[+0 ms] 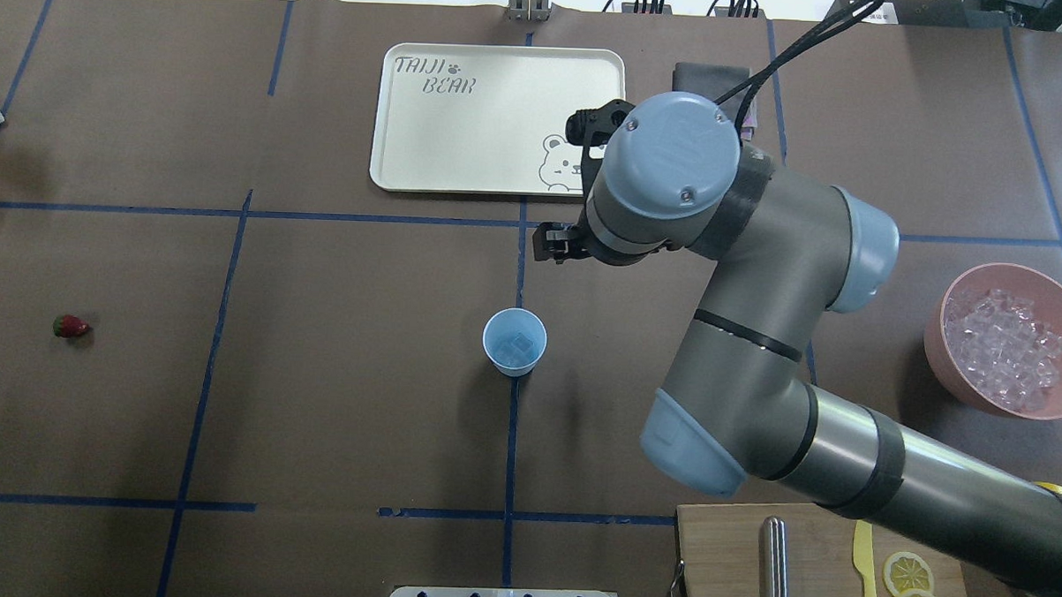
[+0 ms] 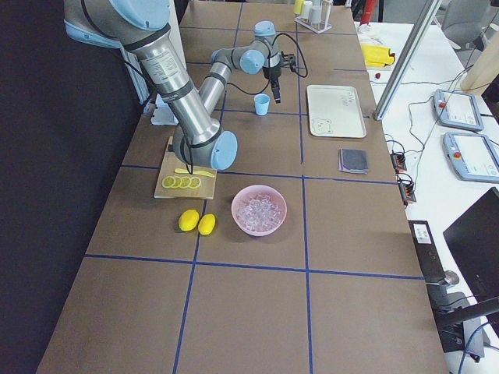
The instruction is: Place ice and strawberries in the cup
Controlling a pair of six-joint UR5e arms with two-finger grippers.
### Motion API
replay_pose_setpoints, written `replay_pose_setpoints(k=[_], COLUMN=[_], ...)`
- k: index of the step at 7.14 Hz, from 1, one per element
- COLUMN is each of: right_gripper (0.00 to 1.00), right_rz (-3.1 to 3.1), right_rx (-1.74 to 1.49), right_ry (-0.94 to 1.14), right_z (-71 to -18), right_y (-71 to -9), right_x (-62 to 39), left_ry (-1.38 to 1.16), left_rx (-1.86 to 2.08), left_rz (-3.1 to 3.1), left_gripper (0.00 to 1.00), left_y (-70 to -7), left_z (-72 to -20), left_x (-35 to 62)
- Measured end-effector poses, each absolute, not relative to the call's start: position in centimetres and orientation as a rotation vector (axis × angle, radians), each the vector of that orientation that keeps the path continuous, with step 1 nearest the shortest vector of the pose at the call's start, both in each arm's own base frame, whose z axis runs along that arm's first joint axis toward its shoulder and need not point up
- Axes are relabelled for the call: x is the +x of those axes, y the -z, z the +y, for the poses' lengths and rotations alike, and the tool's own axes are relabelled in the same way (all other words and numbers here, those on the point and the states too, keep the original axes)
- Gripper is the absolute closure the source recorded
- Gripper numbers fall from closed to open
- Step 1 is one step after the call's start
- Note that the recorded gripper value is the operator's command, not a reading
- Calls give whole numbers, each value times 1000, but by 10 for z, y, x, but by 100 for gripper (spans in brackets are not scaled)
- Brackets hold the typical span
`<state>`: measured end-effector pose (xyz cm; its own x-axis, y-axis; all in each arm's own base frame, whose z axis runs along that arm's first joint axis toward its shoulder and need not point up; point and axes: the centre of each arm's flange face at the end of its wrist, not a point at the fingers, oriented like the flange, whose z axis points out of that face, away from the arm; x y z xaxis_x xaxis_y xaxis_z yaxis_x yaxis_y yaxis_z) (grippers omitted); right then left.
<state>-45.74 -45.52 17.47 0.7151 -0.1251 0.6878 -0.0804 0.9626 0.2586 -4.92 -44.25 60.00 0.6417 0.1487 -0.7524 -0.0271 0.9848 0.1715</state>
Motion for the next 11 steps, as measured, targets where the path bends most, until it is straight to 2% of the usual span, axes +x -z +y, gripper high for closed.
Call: replay_pose_setpoints(k=[3,6,9,11], right_gripper=[0,0,0,0], right_rz=[-689,-728,-761,-782], right_rx=[313,233,192,123], right_ry=[221,336,376,284], right_z=[-509,-540,-496,-447], right_y=[-256,-376,-511,-590], right_x=[-350,-174,-17,49], left_ry=[-99,-110,-124,-117], left_rx=[140,156,198,195], left_rz=[873,874,869,869], left_gripper=[0,0,0,0], left_y=[-605,-604,-602,-602], left_z=[-444,-444,-443,-443], left_x=[-49,-49,-49,-49])
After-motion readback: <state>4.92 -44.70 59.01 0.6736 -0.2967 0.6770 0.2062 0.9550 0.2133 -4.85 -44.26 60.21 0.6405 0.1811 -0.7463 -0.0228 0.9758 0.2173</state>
